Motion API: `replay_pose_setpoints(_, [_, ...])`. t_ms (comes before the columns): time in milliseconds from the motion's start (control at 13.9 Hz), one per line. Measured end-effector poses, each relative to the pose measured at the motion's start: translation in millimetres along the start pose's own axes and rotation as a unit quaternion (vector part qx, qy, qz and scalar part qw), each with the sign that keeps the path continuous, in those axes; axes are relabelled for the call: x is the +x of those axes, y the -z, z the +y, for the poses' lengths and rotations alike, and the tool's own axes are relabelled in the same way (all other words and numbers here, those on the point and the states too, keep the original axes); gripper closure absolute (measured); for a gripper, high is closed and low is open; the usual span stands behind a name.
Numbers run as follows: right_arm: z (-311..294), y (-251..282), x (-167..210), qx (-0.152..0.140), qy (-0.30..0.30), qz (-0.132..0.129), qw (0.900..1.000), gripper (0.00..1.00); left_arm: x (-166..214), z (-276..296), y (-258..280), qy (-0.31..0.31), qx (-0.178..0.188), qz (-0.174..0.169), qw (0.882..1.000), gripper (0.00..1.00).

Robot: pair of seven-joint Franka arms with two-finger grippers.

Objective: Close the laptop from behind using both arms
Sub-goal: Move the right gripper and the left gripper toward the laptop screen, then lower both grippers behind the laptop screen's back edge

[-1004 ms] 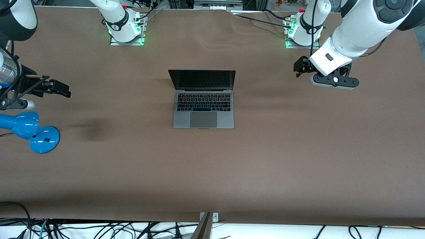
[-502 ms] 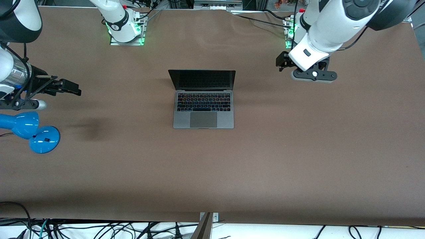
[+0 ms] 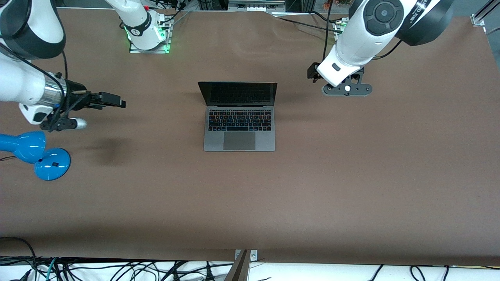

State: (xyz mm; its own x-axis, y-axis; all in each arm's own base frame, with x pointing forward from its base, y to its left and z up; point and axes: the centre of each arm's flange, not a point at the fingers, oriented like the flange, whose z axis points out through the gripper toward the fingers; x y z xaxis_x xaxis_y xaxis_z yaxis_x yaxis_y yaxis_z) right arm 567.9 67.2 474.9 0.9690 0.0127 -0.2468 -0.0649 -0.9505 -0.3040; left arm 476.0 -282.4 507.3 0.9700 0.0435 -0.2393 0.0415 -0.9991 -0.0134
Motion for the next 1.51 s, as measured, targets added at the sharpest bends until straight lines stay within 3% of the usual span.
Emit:
replay_pose_setpoints(359, [-60, -37, -4, 0.013, 0.037, 0.003, 0.999, 0.01, -13, 35, -17, 0.007, -0.001, -0.013, 1.0, 0.0])
replay_pose_setpoints(502, [-83, -48, -8, 0.023, 0.037, -0.004, 0.999, 0.11, -14, 49, -24, 0.024, -0.008, -0.012, 1.0, 0.0])
replay_pose_setpoints(574, [-92, -54, -11, 0.024, 0.033, -0.01, 0.999, 0.12, -17, 59, -28, 0.032, -0.011, -0.012, 0.999, 0.0])
replay_pose_setpoints(717, [-114, -67, -18, 0.02, 0.03, -0.022, 0.999, 0.29, -25, 77, -35, 0.043, -0.014, -0.011, 0.999, 0.02])
replay_pose_setpoints(1004, [-171, -103, -40, 0.004, 0.032, -0.052, 0.998, 0.77, -41, 116, -48, 0.074, -0.032, -0.007, 0.997, 0.07])
replay_pose_setpoints(1148, [-192, -120, -50, -0.005, 0.036, -0.065, 0.997, 0.94, -43, 129, -57, 0.075, -0.042, -0.01, 0.996, 0.28])
replay_pose_setpoints(1507, [-223, -163, -70, -0.027, 0.05, -0.099, 0.993, 0.99, -45, 148, -79, 0.067, -0.046, -0.024, 0.996, 0.81])
